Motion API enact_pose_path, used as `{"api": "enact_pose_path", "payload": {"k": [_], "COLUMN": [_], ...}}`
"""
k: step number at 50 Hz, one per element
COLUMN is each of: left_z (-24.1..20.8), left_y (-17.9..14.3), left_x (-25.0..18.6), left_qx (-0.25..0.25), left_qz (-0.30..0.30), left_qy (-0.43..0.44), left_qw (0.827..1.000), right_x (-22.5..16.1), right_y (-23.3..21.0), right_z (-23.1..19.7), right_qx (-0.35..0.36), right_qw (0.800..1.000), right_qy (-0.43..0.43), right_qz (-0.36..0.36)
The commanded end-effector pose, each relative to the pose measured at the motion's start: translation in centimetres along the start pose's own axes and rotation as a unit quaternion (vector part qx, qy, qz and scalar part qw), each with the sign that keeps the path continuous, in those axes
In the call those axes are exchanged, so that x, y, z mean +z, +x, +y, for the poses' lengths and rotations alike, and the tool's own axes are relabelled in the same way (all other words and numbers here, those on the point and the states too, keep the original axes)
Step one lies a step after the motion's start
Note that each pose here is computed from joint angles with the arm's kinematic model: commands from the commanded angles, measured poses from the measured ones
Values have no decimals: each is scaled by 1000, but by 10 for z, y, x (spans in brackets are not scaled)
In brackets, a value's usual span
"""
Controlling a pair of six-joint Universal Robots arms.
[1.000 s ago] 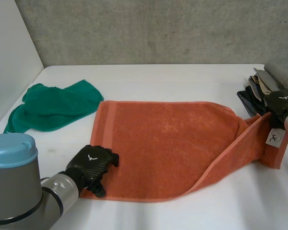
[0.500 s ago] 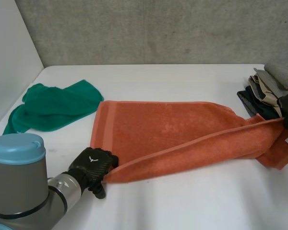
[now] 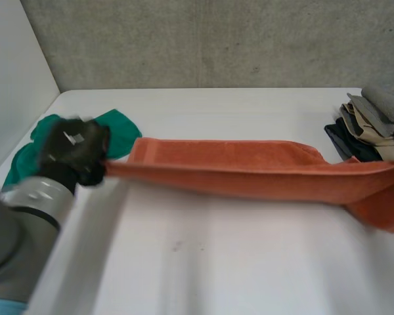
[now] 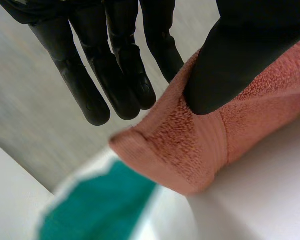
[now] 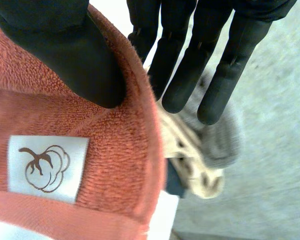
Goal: Fold the laundry.
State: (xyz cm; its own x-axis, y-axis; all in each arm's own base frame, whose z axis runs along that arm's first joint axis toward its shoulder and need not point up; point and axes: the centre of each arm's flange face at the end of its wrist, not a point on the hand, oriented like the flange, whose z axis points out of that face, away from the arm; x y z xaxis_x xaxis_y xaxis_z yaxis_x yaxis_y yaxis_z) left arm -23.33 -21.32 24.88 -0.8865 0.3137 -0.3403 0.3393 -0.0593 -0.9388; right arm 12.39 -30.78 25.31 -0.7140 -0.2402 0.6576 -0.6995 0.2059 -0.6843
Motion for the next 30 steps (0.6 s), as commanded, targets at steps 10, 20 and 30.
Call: {"api": "enact_pose_path", "payload": {"k": [10,20,30], "left_z": [-104,-24,15], "left_y": [-63,-41,-32], "left_x": [-41,39,121], "left_qx": [39,39,86], "left_qz": [-46,29,29], "left_qy": [130,-12,-19], "left_qw": [990,999,996], "right_x": [-111,-63,40], "right_y": [37,16,-30], "right_z": [-62,-44,-44], "right_qx": [-99,-92,-89], "right_qw": [993,993,995], "right_qy": [70,37,49], "right_qz": [-3,-59,-6]}}
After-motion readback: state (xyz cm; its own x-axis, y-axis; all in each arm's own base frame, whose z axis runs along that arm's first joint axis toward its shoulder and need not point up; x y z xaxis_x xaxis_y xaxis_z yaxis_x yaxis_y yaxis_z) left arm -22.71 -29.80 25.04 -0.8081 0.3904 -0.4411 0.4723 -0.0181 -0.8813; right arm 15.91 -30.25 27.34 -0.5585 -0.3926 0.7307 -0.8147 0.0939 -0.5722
